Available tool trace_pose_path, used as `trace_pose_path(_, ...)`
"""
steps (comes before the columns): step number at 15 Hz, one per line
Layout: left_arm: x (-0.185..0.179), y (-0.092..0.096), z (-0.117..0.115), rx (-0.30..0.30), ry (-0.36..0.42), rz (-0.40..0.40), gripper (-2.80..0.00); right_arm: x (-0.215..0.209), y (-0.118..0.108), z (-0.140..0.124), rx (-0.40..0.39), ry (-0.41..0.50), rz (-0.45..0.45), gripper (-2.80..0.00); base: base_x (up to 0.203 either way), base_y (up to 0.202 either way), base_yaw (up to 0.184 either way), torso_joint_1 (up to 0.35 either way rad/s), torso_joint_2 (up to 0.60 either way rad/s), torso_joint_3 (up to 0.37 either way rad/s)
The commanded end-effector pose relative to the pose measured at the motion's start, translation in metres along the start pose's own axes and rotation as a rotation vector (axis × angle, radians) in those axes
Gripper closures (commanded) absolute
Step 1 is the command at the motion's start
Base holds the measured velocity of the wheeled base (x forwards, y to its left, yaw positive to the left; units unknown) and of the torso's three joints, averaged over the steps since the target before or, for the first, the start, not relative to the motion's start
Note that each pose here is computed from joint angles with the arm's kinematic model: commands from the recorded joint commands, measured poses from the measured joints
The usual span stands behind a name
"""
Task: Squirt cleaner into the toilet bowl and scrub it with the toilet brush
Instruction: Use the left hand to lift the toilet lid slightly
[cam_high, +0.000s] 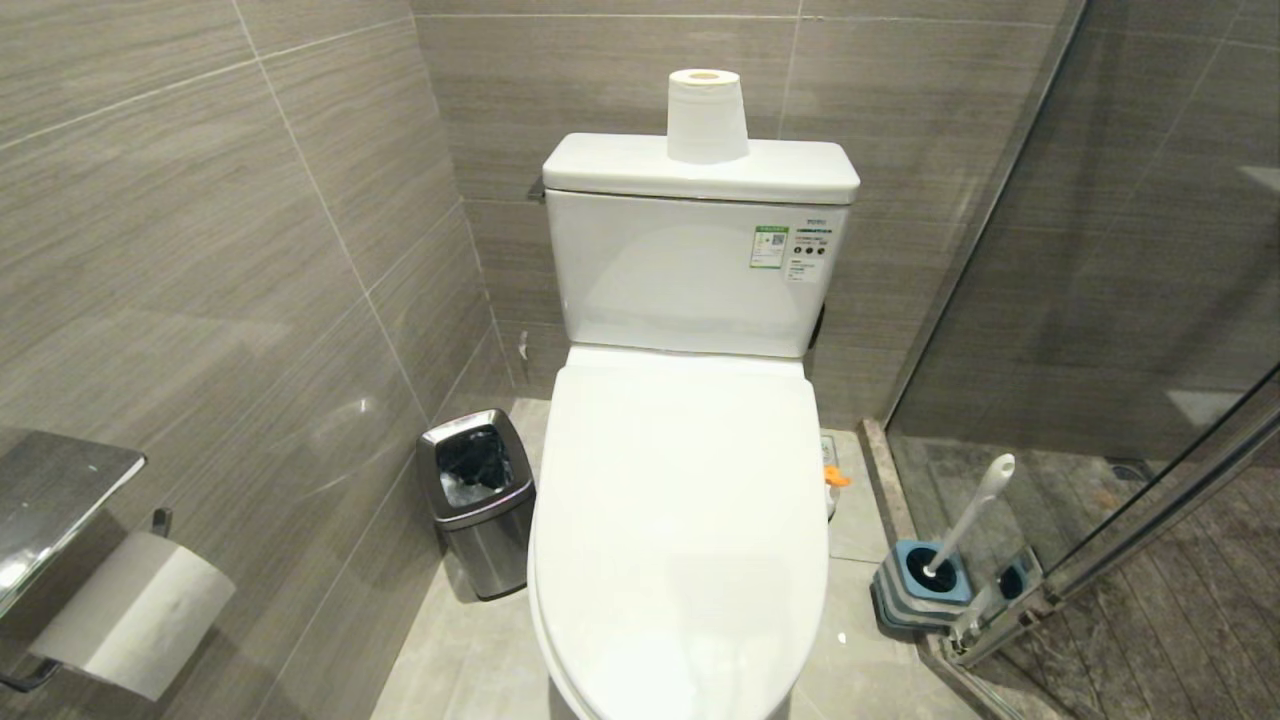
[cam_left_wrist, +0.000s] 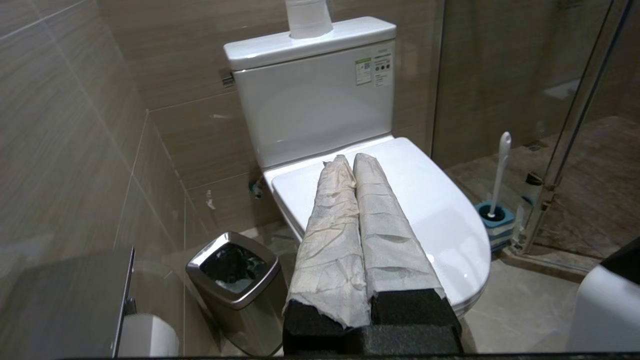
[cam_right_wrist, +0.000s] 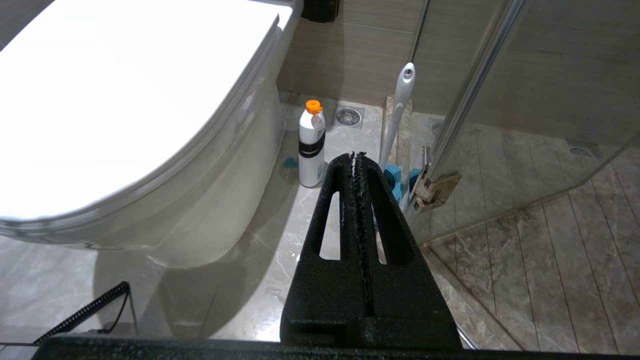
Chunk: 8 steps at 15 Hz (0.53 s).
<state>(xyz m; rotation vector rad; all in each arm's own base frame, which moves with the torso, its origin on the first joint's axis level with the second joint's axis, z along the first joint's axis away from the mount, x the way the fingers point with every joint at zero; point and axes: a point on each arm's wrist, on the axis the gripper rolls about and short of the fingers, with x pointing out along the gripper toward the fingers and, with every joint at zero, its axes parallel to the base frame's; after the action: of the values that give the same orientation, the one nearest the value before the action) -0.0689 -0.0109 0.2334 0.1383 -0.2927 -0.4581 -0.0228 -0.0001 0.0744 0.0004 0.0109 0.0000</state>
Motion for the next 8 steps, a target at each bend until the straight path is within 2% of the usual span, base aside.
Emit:
trace_pose_path(1,0.03,0.016,0.021,-0.038,0.062,-0.031,0.0,0.0,0.0,0.0,0.0,0.001,0.0,0.0,0.0,0.0,0.0,0.0,0.0,0.0)
trace_pose_path(4,0.069,0.037,0.032,-0.113,0.149,-0.081,0.0,0.0,0.0,0.0,0.0,0.001,0.0,0.0,0.0,0.0,0.0,0.0,0.0,0.0)
trace_pose_path(6,0.1,0.051,0.031,-0.198,0.225,-0.126,0.0,0.0,0.0,0.0,-0.002,0.001,0.0,0.0,0.0,0.0,0.0,0.0,0.0,0.0)
trace_pose_path(8,0.131,0.059,0.022,-0.304,0.307,-0.209,0.0,0.0,0.0,0.0,-0.002,0.001,0.0,0.0,0.0,0.0,0.0,0.0,0.0,0.0)
